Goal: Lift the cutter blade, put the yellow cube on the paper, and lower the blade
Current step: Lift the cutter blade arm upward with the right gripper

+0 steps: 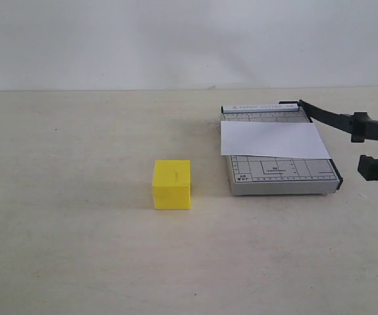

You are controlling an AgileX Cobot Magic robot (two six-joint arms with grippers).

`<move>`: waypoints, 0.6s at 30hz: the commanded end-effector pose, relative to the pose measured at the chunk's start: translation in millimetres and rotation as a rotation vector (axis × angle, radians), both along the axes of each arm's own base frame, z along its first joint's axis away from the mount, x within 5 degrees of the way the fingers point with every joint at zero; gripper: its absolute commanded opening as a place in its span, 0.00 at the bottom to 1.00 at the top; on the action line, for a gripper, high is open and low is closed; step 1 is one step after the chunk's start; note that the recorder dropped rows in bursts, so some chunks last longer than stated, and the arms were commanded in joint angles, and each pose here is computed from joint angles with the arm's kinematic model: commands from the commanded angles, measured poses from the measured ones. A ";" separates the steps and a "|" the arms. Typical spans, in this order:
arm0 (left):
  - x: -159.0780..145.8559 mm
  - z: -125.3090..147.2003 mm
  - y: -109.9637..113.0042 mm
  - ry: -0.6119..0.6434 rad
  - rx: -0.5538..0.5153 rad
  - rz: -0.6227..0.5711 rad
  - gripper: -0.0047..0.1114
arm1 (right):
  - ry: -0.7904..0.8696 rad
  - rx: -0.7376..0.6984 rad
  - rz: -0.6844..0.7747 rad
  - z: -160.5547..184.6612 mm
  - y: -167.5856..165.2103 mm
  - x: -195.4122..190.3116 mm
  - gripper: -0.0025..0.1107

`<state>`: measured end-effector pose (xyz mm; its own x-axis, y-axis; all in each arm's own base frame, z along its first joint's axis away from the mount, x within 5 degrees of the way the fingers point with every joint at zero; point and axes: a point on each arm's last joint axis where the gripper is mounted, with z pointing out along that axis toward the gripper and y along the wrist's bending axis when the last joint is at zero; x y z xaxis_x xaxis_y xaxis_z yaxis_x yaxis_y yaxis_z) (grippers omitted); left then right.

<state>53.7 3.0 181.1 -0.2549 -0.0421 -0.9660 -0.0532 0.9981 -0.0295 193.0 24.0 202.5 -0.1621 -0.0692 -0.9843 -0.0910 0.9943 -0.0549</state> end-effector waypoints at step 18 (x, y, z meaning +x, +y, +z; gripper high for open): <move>-0.1 2.0 -0.3 -0.014 -0.004 -0.004 0.08 | -0.331 0.003 0.010 56.0 -2.3 -19.8 0.39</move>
